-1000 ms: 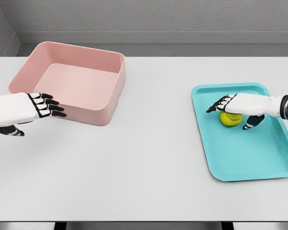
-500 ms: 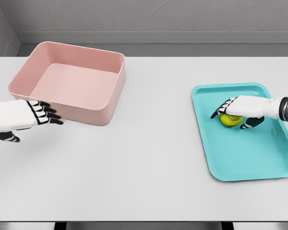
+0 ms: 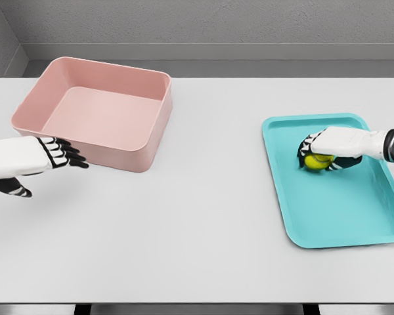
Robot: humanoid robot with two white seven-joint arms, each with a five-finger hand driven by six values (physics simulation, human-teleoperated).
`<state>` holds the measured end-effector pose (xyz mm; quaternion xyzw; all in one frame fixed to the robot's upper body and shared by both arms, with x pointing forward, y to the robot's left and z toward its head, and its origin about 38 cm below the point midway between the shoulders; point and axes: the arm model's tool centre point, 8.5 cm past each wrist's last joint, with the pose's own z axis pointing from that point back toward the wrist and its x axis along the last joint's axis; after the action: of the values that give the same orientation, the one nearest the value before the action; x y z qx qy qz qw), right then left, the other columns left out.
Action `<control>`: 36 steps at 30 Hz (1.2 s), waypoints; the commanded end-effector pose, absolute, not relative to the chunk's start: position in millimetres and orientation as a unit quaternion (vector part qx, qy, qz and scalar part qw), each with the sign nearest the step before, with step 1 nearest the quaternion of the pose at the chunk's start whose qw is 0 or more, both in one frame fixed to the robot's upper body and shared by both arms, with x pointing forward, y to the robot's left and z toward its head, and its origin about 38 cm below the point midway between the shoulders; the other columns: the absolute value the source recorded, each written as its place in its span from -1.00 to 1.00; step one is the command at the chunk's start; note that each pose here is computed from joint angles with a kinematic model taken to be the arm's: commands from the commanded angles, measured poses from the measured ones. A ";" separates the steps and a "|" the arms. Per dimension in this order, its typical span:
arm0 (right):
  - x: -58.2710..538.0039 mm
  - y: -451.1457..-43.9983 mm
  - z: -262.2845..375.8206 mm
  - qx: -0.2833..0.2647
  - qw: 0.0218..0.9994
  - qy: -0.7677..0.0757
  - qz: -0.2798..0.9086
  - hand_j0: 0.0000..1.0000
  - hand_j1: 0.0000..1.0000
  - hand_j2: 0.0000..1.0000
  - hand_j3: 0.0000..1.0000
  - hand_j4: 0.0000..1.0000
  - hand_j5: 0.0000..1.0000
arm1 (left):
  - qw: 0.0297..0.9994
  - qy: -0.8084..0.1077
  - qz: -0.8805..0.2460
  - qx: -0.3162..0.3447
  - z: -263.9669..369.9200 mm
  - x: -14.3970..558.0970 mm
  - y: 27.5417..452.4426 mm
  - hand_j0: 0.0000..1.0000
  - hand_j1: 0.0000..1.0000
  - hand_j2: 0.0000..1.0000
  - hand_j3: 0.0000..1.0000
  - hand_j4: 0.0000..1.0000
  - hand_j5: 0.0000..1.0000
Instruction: Put the tennis from the blue tray into the pink basket with both arms
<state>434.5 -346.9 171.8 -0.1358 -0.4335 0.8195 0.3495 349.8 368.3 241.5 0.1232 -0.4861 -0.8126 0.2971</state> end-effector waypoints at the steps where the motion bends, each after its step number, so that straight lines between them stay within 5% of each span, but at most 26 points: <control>1: 435.0 -346.7 175.6 -0.137 0.350 -0.440 0.816 -0.02 -0.02 -0.02 -0.02 -0.02 -0.02 | 0.314 -0.505 -0.796 0.112 244.2 351.0 369.5 1.00 1.00 1.00 1.00 1.00 1.00; 13: 427.0 -336.5 221.5 -0.169 0.301 -0.474 0.810 -0.11 -0.11 -0.11 -0.11 -0.11 -0.11 | 0.324 -0.497 -0.799 0.101 235.9 348.1 372.5 1.00 1.00 1.00 1.00 1.00 1.00; 36: 373.1 -182.8 218.5 -0.077 0.121 -0.557 0.818 -0.11 -0.11 -0.11 -0.11 -0.11 -0.11 | 0.327 -0.493 -0.800 0.099 234.8 346.7 374.3 1.00 1.00 1.00 1.00 1.00 1.00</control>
<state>376.2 -198.4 222.3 -0.0918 -0.5443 0.8240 0.1275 346.7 373.9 234.2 0.0996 -0.4923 -0.8013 0.3249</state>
